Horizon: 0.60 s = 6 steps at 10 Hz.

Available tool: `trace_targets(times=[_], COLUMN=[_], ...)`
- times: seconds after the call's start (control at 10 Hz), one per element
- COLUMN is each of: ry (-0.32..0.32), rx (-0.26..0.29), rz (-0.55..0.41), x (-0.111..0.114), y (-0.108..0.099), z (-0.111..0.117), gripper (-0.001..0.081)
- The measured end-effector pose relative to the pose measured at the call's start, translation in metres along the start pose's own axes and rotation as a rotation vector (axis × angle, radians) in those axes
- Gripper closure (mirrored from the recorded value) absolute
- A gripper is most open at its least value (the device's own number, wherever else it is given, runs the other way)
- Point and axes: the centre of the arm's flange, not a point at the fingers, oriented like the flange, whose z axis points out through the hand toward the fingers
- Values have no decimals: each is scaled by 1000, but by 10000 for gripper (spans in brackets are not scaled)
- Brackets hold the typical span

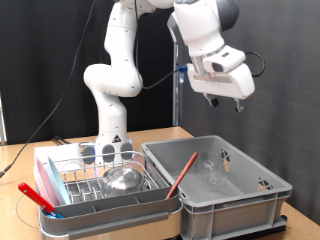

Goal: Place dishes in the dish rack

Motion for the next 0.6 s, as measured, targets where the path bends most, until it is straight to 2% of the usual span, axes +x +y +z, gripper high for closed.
trace_targets(times=[0.2,0.3,0.4,0.5,0.6], ry=[1,-15,-38,-63,-60], rx=[-34,-75,-123,-207,-184], rz=[221,328,422,512,470], x=[-6,-9,-12,-18,-17], y=[-9,-15,-22,-31,-31], z=[4,5,6,6,7], gripper=[-3,-3,-3,-3,-3])
